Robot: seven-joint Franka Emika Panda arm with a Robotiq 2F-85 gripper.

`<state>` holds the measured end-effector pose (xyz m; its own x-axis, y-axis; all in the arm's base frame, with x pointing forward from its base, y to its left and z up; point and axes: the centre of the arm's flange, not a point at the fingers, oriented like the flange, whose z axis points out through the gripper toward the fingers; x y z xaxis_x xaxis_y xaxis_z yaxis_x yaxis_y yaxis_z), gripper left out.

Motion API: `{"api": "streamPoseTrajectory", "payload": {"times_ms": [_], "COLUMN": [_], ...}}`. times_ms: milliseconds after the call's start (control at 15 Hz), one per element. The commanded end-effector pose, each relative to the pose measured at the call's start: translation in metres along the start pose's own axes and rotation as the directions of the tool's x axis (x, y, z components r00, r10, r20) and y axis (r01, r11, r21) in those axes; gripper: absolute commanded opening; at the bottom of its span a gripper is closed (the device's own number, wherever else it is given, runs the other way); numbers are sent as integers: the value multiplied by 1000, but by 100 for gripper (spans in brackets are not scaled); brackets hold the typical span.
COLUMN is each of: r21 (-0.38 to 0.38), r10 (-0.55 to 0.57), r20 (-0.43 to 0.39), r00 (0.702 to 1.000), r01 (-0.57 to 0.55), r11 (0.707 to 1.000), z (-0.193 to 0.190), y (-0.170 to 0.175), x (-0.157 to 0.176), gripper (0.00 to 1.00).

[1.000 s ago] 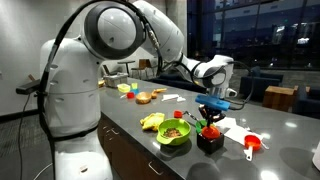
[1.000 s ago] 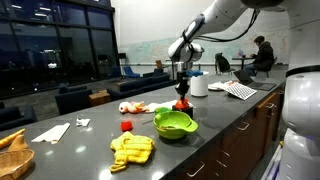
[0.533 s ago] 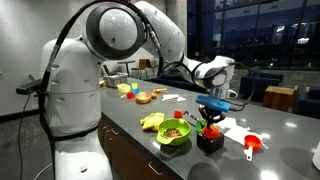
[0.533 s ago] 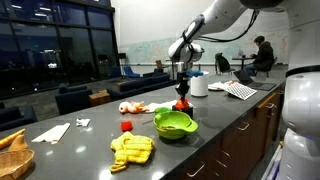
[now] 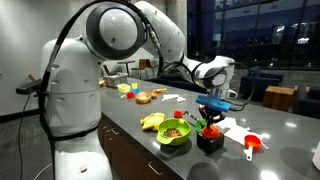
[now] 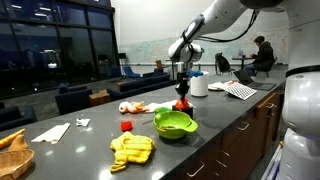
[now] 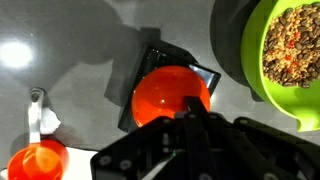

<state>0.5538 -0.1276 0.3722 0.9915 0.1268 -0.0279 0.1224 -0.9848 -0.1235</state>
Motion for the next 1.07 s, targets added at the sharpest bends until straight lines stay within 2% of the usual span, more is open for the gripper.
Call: {"api": "streamPoseTrajectory", "payload": {"times_ms": [0,400,1000], "r21": [26,34,40], "r10": [-14,-25,-24], "r20": [22,44,46], "r00": [1000,999,999], "r01": [13,24,22], "r11": [1000,999,999], "z": [19,38,44], "y": [2,7,12], "x": [3,7,7], "gripper": [0,0,0]}}
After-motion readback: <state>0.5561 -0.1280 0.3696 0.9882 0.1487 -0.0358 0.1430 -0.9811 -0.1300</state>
